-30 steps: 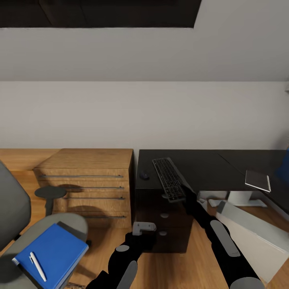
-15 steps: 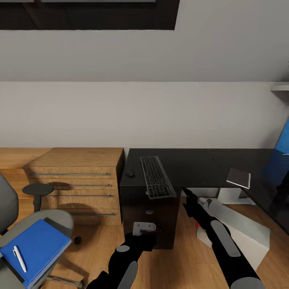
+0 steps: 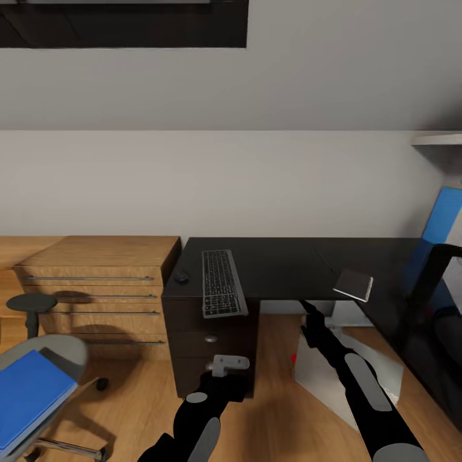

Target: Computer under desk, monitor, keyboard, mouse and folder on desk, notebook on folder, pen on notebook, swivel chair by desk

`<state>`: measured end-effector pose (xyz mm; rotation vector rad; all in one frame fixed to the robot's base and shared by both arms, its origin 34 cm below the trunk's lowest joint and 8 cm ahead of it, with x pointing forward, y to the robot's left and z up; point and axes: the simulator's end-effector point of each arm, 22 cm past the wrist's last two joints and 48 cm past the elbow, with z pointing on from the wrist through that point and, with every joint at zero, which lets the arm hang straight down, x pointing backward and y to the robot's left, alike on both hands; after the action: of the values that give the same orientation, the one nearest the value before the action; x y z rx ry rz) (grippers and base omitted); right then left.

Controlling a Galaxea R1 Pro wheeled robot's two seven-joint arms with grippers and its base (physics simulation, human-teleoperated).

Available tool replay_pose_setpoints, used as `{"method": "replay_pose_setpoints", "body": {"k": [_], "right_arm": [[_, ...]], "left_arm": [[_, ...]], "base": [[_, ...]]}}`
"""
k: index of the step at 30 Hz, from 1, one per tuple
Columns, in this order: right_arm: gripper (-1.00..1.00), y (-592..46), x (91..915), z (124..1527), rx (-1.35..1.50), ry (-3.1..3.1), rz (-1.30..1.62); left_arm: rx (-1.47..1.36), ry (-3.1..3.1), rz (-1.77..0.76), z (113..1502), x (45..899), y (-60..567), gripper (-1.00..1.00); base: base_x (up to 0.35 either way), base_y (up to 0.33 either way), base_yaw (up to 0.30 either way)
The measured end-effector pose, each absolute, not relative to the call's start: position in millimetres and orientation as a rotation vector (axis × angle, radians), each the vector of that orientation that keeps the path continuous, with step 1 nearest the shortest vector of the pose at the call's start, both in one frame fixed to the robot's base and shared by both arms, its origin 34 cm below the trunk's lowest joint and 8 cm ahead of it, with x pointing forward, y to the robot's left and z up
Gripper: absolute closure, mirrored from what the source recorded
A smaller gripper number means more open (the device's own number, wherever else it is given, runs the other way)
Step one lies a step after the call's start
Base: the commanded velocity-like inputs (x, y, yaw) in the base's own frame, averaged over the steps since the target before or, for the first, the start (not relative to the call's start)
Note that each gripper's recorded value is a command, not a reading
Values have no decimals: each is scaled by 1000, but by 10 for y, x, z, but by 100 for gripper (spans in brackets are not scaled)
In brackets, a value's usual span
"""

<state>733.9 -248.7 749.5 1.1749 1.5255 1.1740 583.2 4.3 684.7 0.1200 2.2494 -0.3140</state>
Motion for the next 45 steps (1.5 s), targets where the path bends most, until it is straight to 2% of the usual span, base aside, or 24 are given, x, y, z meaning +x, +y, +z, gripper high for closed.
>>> {"method": "replay_pose_setpoints", "body": {"k": [8, 23, 45], "right_arm": [[-100, -2542, 7343, 7497, 1183, 1514, 1163], [-100, -2645, 7386, 7666, 1117, 1536, 1019], [-100, -2726, 7369, 8344, 909, 1603, 741]], "left_arm": [[128, 2248, -317, 6850, 5822, 19, -100], [136, 2246, -323, 7038, 5837, -13, -100], [109, 2176, -343, 7772, 5984, 22, -100]], "base": [[0, -238, -37], [0, -17, -222], [0, 0, -19]]}}
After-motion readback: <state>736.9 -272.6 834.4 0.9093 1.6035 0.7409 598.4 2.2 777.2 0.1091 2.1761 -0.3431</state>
